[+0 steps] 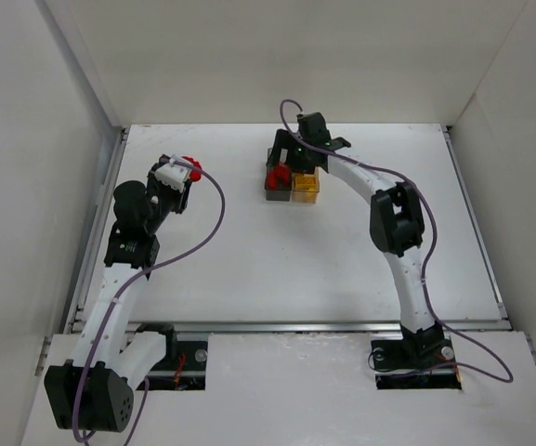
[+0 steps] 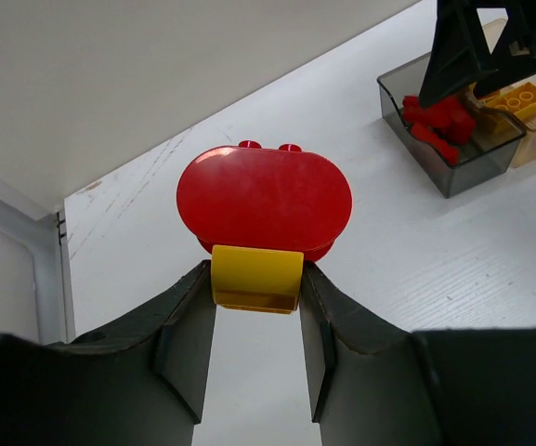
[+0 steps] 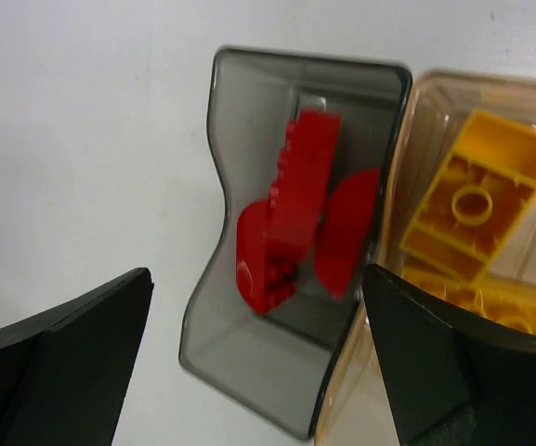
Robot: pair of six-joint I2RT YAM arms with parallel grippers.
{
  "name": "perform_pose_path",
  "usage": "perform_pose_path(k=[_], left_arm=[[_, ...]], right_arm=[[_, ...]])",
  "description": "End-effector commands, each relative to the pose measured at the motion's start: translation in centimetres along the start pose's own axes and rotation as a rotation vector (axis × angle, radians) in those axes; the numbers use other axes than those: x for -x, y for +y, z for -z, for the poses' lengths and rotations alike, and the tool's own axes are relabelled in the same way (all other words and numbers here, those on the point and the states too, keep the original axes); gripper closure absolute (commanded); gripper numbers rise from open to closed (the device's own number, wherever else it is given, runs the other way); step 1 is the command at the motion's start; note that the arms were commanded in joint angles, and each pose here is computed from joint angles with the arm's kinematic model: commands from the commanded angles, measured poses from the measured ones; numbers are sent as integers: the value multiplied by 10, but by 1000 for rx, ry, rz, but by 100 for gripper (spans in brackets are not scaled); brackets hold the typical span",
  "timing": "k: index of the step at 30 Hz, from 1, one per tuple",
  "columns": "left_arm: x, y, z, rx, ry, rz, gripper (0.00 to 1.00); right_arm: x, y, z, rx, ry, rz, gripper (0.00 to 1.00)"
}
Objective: Sort the legos into containers by color
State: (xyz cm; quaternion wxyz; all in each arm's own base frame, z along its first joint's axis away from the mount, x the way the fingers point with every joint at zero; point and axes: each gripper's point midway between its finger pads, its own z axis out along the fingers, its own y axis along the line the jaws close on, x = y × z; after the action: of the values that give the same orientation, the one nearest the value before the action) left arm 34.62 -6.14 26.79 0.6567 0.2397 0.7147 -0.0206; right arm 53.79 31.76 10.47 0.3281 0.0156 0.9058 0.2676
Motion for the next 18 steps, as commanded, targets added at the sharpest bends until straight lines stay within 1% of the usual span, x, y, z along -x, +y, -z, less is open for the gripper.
perform_pose_path(k=[1, 2, 3, 4, 5, 6, 7, 8, 9, 10, 11, 12, 13, 14, 15, 16, 18], left_arm=[[19, -3, 2, -27, -78, -25, 100], [20, -5, 2, -42, -82, -26, 100], [19, -8, 0, -63, -76, -33, 100], [22, -15, 1, -104, -91, -46, 100], [21, -18, -1, -130, -89, -53, 100], [27, -21, -1, -148, -105, -57, 100], [24, -24, -3, -172, -102, -62, 100], [29, -29, -4, -212, -116, -90, 100], [38, -30, -3, -228, -142, -116, 100], [39, -33, -4, -253, -145, -130, 100], [46, -35, -3, -269, -163, -136, 100], [55, -38, -5, -307, -186, -140, 100], [61, -41, -6, -331, -201, -143, 100], [65, -45, -5, -363, -214, -156, 100], [69, -56, -5, -439, -242, -165, 100], [79, -58, -3, -470, -272, -182, 100], [90, -70, -2, -530, -317, -216, 100]], right_arm=[[48, 55, 63, 149, -137, 29, 0], [52, 62, 74, 176, -154, 58, 0], [46, 68, 79, 194, -152, 84, 0], [63, 84, 105, 238, -218, 140, 0], [69, 98, 127, 289, -245, 204, 0], [67, 102, 129, 310, -232, 209, 0], [68, 111, 140, 348, -236, 247, 0], [72, 123, 162, 398, -260, 326, 0], [65, 141, 178, 503, -240, 386, 0], [54, 145, 185, 551, -212, 419, 0], [52, 155, 202, 610, -220, 472, 0], [48, 164, 213, 671, -209, 493, 0], [27, 174, 220, 773, -137, 515, 0], [23, 183, 233, 831, -120, 510, 0], [22, 190, 241, 891, -116, 521, 0], [3, 202, 253, 977, -50, 531, 0], [-2, 217, 263, 1041, -22, 545, 0]])
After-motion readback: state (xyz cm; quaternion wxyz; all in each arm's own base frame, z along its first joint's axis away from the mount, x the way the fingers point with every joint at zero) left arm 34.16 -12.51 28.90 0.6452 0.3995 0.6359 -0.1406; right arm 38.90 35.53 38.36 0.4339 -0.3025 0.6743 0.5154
